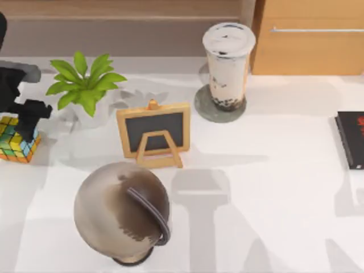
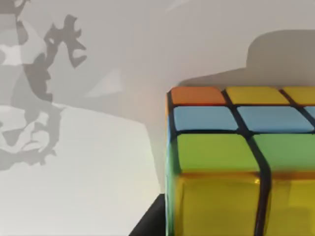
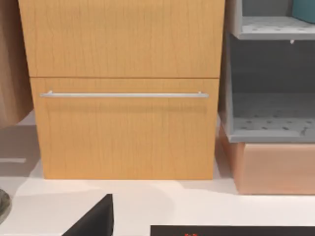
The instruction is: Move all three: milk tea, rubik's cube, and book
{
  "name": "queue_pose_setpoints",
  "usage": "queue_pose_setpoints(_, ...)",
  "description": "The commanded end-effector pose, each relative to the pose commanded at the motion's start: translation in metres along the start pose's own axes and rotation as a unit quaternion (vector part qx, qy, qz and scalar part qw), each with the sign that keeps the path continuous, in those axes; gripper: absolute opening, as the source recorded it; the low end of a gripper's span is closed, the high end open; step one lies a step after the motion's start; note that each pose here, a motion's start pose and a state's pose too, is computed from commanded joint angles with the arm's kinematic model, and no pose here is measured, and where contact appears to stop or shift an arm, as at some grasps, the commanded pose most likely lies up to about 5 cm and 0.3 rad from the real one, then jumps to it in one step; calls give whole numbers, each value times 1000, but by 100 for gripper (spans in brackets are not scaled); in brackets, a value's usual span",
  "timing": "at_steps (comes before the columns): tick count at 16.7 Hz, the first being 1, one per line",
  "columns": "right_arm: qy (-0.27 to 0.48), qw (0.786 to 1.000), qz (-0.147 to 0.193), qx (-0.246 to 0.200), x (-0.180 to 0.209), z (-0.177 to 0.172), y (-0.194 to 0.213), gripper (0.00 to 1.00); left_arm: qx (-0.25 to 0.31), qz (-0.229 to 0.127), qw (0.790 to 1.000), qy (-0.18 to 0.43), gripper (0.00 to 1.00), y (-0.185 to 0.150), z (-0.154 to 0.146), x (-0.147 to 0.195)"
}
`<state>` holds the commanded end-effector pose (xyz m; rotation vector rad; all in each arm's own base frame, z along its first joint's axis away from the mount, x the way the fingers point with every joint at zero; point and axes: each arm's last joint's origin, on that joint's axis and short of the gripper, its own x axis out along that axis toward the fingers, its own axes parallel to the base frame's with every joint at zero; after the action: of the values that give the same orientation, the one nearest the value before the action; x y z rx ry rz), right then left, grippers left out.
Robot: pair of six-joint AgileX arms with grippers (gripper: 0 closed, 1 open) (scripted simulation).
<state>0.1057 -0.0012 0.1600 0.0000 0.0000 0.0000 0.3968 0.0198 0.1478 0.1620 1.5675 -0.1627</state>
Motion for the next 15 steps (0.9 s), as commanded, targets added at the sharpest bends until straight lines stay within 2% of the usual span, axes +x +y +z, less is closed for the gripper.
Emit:
queue_pose_setpoints(5, 0, 1000, 0, 0, 0, 0, 0, 100, 12, 2, 1000, -12, 0, -2, 1, -27)
queue_pose_setpoints(12, 0, 1000, 0, 0, 0, 0, 0, 100, -2, 1, 1000, -3, 0, -2, 2, -27)
queue_pose_setpoints(15, 0, 1000, 0, 0, 0, 0, 0, 100, -3, 41, 998, -42, 0, 3, -2, -47)
